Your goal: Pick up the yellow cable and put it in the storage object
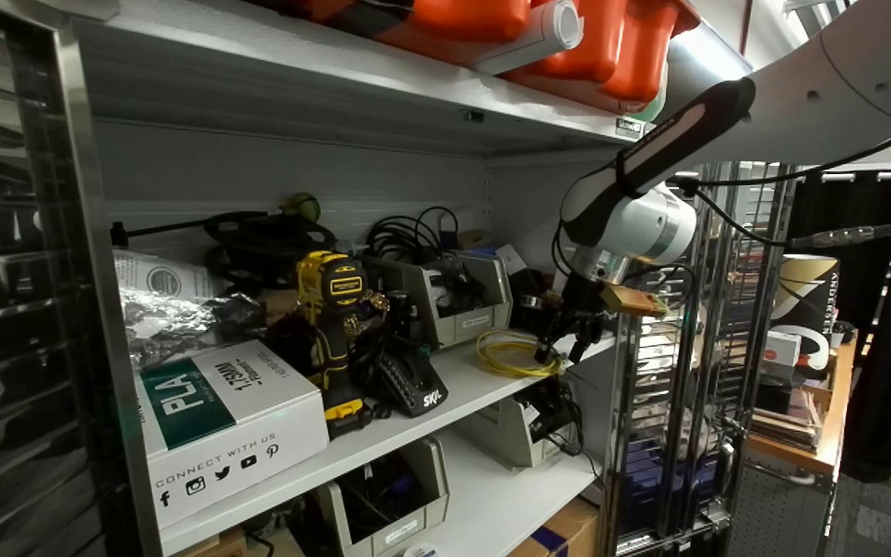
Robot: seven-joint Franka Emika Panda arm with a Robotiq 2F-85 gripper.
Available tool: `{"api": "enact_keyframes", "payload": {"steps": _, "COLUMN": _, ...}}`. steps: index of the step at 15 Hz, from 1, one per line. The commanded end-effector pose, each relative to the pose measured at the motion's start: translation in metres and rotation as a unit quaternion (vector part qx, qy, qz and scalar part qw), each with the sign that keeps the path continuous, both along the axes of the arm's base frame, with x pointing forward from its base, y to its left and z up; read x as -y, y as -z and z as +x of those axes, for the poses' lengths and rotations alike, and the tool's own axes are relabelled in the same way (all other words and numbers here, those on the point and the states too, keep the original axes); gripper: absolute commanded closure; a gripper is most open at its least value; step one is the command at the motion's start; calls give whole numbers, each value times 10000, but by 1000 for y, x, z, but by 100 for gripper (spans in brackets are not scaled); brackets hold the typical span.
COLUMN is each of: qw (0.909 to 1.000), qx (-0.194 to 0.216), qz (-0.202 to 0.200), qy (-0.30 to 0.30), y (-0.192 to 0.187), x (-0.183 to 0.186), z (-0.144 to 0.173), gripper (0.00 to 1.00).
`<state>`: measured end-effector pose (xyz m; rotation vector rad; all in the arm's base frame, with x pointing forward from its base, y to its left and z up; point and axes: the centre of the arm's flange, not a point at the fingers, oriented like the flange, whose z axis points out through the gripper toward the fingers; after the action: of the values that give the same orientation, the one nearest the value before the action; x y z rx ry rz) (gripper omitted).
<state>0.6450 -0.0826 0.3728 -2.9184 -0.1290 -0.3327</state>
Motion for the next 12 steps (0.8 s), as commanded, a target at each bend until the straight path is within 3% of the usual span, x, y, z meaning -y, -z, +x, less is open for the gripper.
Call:
{"api": "enact_keyframes", "payload": {"steps": 1, "qw": 9998, "qx": 171, "qz": -88, "qy": 92, "y": 2, "x": -11, "z": 13, "gripper": 26}}
{"api": "enact_keyframes", "payload": {"steps": 3, "qw": 9996, "qx": 123, "qz": -205, "qy": 175, "y": 0, "x": -12, "z": 8, "gripper": 30}}
{"api": "enact_keyframes", "payload": {"steps": 9, "qw": 9977, "qx": 161, "qz": -561, "qy": 343, "y": -7, "x": -15, "z": -4, "gripper": 78}}
{"api": "enact_keyframes", "payload": {"steps": 12, "qw": 9971, "qx": 255, "qz": -622, "qy": 360, "y": -7, "x": -17, "z": -6, "gripper": 86}}
